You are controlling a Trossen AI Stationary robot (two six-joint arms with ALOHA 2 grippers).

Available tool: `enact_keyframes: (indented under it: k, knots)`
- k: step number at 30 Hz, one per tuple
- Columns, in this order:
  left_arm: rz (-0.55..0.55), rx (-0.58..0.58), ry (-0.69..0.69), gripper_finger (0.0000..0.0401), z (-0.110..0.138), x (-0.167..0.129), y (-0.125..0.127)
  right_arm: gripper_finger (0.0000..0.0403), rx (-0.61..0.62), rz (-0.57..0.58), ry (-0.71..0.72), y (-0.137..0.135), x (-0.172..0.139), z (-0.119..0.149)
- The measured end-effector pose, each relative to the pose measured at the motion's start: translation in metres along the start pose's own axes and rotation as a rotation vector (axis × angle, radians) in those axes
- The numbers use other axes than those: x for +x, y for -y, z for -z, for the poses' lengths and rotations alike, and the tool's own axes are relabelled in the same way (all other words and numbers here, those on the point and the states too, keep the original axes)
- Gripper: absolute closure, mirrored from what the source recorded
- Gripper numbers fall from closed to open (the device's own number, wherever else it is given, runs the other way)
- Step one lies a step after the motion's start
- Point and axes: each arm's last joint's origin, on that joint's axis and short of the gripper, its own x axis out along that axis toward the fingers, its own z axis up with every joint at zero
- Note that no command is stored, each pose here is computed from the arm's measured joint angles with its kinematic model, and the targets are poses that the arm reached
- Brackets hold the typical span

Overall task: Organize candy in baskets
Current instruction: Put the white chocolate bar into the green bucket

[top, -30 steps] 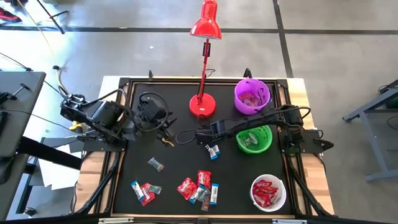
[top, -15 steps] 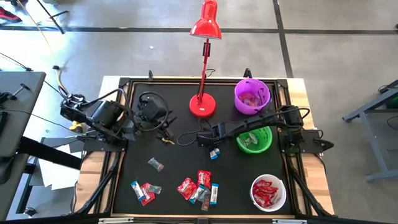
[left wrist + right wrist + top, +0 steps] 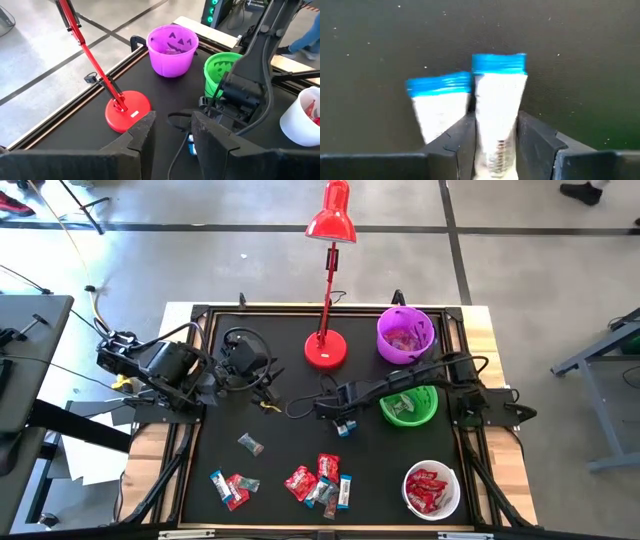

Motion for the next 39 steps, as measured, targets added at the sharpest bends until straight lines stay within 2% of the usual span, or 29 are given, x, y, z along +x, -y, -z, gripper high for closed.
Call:
enact_keyframes:
  k: [10, 13, 20, 23, 30, 35, 39]
  knots:
    - [0.0, 0.024, 0.0, 0.0293, 0.0, 0.0, 0.0, 0.0278, -0.011, -0.001, 0.002, -0.001, 0.002, 0.0]
    - [0.0, 0.024, 0.0, 0.0293, 0.0, 0.0, 0.0, 0.0301, -0.029, -0.003, 0.004, -0.001, 0.002, -0.001]
    - [0.0, 0.024, 0.0, 0.0293, 0.0, 0.0, 0.0, 0.0387, -0.068, -0.006, -0.016, -0.002, 0.0, -0.001]
    - [0.0, 0.025, 0.0, 0.0293, 0.0, 0.0, 0.0, 0.0393, -0.1, 0.015, -0.041, -0.003, -0.007, -0.002]
    - [-0.003, 0.036, -0.003, 0.0293, 0.0, 0.0, 0.0, 0.037, -0.178, 0.043, 0.042, -0.009, -0.057, -0.012]
    - [-0.004, 0.038, -0.004, 0.0293, 0.0, 0.0, -0.001, 0.0379, -0.22, 0.067, 0.143, -0.008, -0.114, -0.021]
    - [-0.009, 0.045, -0.008, 0.0293, 0.001, 0.0, -0.001, 0.0381, -0.257, 0.144, 0.209, 0.0, -0.155, -0.026]
